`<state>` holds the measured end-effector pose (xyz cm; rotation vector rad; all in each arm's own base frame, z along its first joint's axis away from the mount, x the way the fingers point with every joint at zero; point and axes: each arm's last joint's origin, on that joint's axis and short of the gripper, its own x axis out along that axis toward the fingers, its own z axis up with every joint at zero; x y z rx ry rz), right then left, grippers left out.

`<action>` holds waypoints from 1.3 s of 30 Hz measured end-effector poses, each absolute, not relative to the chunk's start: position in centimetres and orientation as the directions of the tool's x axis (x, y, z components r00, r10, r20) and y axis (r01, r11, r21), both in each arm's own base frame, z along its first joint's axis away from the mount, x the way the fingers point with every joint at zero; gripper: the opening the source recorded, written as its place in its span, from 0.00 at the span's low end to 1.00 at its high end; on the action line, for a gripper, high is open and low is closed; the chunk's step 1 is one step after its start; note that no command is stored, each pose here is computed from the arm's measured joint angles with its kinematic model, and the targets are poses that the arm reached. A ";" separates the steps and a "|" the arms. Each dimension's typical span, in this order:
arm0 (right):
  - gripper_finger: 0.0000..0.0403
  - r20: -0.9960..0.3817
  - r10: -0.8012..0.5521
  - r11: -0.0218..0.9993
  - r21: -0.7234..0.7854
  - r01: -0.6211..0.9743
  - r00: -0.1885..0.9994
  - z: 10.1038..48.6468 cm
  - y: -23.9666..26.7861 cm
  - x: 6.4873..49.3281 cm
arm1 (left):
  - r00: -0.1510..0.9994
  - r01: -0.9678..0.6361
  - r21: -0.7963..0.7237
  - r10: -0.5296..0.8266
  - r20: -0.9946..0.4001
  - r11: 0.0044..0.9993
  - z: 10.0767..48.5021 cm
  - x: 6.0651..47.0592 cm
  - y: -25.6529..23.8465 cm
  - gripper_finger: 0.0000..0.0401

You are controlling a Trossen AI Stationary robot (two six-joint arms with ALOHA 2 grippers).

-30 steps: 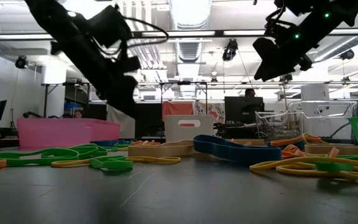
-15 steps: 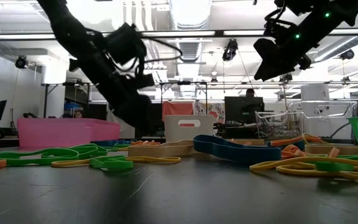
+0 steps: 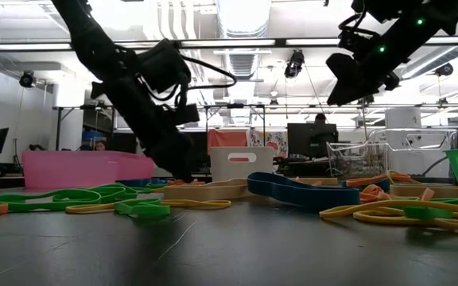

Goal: Sort rubber bands into baskets
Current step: Put the orange rubber band into the pink bin

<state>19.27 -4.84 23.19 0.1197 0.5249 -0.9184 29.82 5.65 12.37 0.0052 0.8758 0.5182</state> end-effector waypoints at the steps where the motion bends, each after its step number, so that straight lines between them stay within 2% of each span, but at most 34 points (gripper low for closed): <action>1: 0.36 -0.483 -0.726 0.609 -0.121 0.784 0.490 23.1 -4.8 19.2 | 0.526 -0.429 0.214 0.435 -0.731 0.877 12.4 29.8 5.7 0.08; 3: 0.36 -0.487 -0.725 0.608 -0.121 0.785 0.487 22.9 -4.8 19.2 | 0.524 -0.428 0.215 0.435 -0.732 0.878 12.4 29.8 5.6 0.02; 7: 0.36 -0.492 -0.725 0.605 -0.120 0.787 0.482 22.6 -4.8 19.1 | 0.545 -0.428 0.206 0.433 -0.718 0.880 13.2 29.8 5.4 0.01; 14: 0.36 -0.497 -0.724 0.599 -0.109 0.793 0.478 22.3 -4.8 19.0 | 0.645 -0.387 0.201 0.420 -0.639 0.900 16.7 29.7 4.6 0.00; 18: 0.36 -0.497 -0.724 0.598 -0.106 0.795 0.479 22.3 -4.8 19.0 | 0.646 -0.418 0.101 0.373 -0.666 0.903 17.2 29.1 4.6 0.01; 22: 0.36 -0.497 -0.724 0.598 -0.104 0.795 0.479 22.3 -4.8 19.0 | 0.636 -0.463 -0.060 0.284 -0.717 0.885 16.2 28.9 5.4 0.08; 26: 0.36 -0.492 -0.724 0.599 -0.101 0.794 0.483 22.4 -4.8 19.1 | 0.604 -0.591 -0.168 0.295 -0.741 0.789 15.3 29.5 6.7 0.21; 33: 0.36 -0.489 -0.724 0.606 -0.115 0.787 0.486 22.4 -4.8 19.1 | 0.506 -0.668 -0.111 0.339 -0.793 0.736 15.0 31.5 7.3 0.37; 39: 0.36 -0.489 -0.723 0.610 -0.123 0.783 0.487 22.4 -4.8 19.1 | 0.419 -0.712 -0.074 0.338 -0.843 0.699 14.6 32.2 7.4 0.40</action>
